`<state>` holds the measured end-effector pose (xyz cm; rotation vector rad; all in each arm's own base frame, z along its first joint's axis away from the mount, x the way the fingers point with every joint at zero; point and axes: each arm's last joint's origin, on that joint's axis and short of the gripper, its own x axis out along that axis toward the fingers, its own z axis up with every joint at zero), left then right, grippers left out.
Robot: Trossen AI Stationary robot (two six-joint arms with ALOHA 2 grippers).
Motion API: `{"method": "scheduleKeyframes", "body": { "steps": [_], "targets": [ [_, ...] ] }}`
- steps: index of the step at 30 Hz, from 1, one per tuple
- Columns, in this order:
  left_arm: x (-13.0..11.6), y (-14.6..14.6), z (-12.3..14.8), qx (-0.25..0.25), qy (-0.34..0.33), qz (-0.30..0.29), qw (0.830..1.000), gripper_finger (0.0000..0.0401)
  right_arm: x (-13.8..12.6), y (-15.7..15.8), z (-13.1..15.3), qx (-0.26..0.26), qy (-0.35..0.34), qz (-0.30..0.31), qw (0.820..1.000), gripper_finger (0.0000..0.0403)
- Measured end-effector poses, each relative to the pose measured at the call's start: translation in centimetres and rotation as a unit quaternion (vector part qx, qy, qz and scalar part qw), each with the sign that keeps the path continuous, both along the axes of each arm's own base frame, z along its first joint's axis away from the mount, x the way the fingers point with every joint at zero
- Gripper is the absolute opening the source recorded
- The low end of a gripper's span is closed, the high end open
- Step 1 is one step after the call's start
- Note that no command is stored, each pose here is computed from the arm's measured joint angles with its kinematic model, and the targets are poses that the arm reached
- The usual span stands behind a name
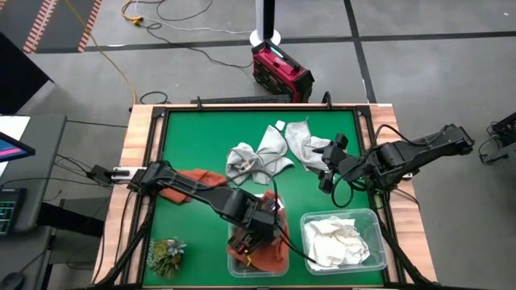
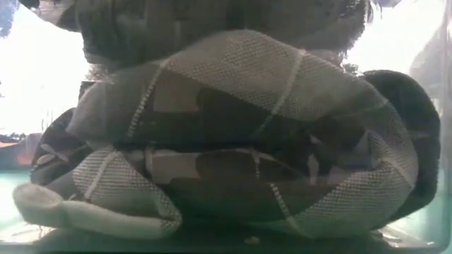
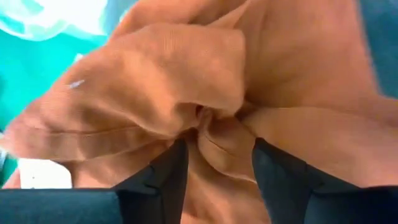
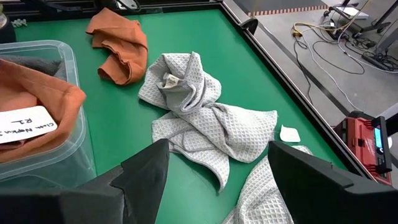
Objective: Sort towels by color in basket
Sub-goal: Put the top orange towel into the left transparent bin
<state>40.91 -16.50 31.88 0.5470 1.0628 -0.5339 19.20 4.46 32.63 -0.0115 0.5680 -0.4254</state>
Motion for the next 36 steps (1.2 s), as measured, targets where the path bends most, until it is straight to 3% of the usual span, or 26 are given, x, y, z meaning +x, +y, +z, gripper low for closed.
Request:
{"method": "scheduleKeyframes", "body": {
  "steps": [5, 13, 18, 25, 28, 31, 36],
  "targets": [
    [-0.4, 0.3, 1.9, -0.007, -0.009, -0.008, 1.000, 0.0167, 0.0, 0.0, 0.0, 0.000, 0.000, 0.000, 1.000, 0.0306],
    [0.9, -0.2, 4.0, -0.046, -0.113, -0.014, 0.992, 0.0166, 0.0, 0.0, 0.0, 0.000, 0.000, 0.000, 1.000, 0.0306],
    [3.0, -0.6, 0.2, -0.033, -0.072, -0.004, 0.997, 0.0166, 0.0, 0.0, 0.0, 0.000, 0.000, 0.000, 1.000, 0.0306],
    [4.6, -0.4, -8.1, -0.013, 0.102, 0.005, 0.995, 0.0166, 0.0, 0.0, 0.0, 0.000, 0.001, 0.000, 1.000, 0.0306],
    [4.9, -0.3, -10.2, -0.012, 0.141, 0.006, 0.990, 0.0166, 0.0, 0.0, 0.0, 0.000, 0.001, 0.000, 1.000, 0.0306],
    [5.1, -0.4, -10.9, -0.008, 0.145, -0.005, 0.989, 0.0166, 0.0, 0.0, 0.0, 0.000, 0.001, 0.000, 1.000, 0.0306],
    [4.5, -0.1, -8.3, -0.004, 0.109, -0.006, 0.994, 0.0166, 0.0, 0.0, 0.0, -0.002, 0.002, 0.002, 1.000, 0.0306]
  ]
}}
